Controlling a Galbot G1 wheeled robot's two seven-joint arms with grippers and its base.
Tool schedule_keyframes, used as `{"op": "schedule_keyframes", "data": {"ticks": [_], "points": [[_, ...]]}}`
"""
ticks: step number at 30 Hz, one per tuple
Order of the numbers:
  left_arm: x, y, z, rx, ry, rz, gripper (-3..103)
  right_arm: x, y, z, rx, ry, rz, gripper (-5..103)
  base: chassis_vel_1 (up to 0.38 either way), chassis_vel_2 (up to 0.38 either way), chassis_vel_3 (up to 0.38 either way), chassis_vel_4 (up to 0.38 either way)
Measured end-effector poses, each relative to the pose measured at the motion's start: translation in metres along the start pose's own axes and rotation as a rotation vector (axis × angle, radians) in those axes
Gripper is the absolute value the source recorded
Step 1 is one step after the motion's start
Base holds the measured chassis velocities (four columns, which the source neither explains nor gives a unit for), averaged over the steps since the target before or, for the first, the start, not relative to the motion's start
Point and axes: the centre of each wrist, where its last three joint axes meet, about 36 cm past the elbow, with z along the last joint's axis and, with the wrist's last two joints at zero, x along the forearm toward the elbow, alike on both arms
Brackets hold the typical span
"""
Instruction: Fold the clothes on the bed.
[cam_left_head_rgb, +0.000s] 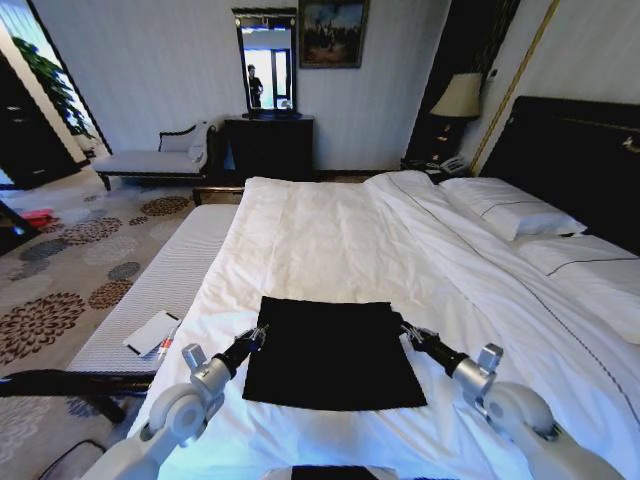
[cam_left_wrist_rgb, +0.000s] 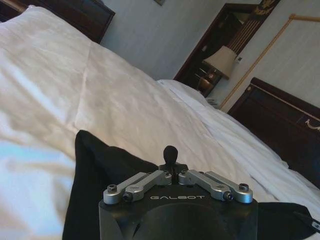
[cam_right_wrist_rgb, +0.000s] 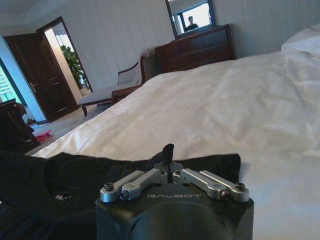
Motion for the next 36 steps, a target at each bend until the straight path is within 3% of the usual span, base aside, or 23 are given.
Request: {"op": "schedule_keyframes", "data": {"ticks": [9,23,36], "points": [[0.009,0.002,0.004,-0.003,0.009,-0.024,1,0.008,0.015,0.021,-0.013,0.027,0.002,0,0.0,0.0,0.0,0.0],[0.009,0.011,0.033,0.001,0.046,-0.069,1,0.013,0.011,0.044,-0.029,0.063,0.035,0,0.0,0.0,0.0,0.0],[0.011,0.006,0.055,0.0,0.083,-0.082,1,0.02,0.013,0.052,-0.033,0.08,0.049,0,0.0,0.0,0.0,0.0]]}}
